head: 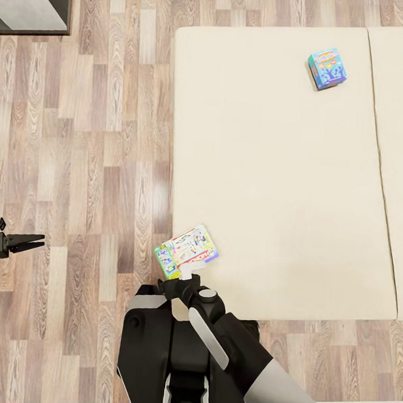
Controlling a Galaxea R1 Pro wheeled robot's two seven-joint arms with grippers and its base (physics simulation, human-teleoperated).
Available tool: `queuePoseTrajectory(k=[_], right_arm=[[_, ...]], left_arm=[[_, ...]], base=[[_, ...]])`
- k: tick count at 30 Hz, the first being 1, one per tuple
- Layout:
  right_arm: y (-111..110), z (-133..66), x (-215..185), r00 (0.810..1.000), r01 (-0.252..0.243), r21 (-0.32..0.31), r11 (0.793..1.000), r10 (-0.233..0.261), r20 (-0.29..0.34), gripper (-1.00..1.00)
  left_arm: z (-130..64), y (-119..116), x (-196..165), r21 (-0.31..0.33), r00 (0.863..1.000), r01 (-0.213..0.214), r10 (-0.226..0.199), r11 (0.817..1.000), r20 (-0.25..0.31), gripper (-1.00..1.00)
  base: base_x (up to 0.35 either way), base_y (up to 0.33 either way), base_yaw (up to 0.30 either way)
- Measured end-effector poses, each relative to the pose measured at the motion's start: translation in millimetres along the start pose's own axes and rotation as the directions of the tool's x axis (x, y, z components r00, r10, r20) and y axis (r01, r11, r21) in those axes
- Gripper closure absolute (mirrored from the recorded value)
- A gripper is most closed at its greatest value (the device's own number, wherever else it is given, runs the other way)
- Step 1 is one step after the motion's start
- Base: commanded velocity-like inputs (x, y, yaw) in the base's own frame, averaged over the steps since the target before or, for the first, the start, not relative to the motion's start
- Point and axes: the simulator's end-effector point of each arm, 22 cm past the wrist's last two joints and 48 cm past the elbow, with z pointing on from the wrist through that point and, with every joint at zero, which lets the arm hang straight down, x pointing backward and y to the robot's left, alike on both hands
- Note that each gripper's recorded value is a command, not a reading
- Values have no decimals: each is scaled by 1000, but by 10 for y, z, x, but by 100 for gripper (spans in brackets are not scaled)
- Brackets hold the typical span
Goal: Put all the toys in the child's room - the three board games (two on the bed and one on the table), the two jigsaw puzzles on the table, and the tennis ball on the table - inside the toy box on the table in the child's room.
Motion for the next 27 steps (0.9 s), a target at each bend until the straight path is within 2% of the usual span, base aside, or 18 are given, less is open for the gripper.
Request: queuePoseTrajectory(k=[27], right_arm=[[1, 0, 2, 1000, 0, 0, 1000, 0, -1, -100]], left_arm=[[0, 0, 0, 0, 1000, 0, 0, 1000, 0, -100]], base=[[0, 0, 0]])
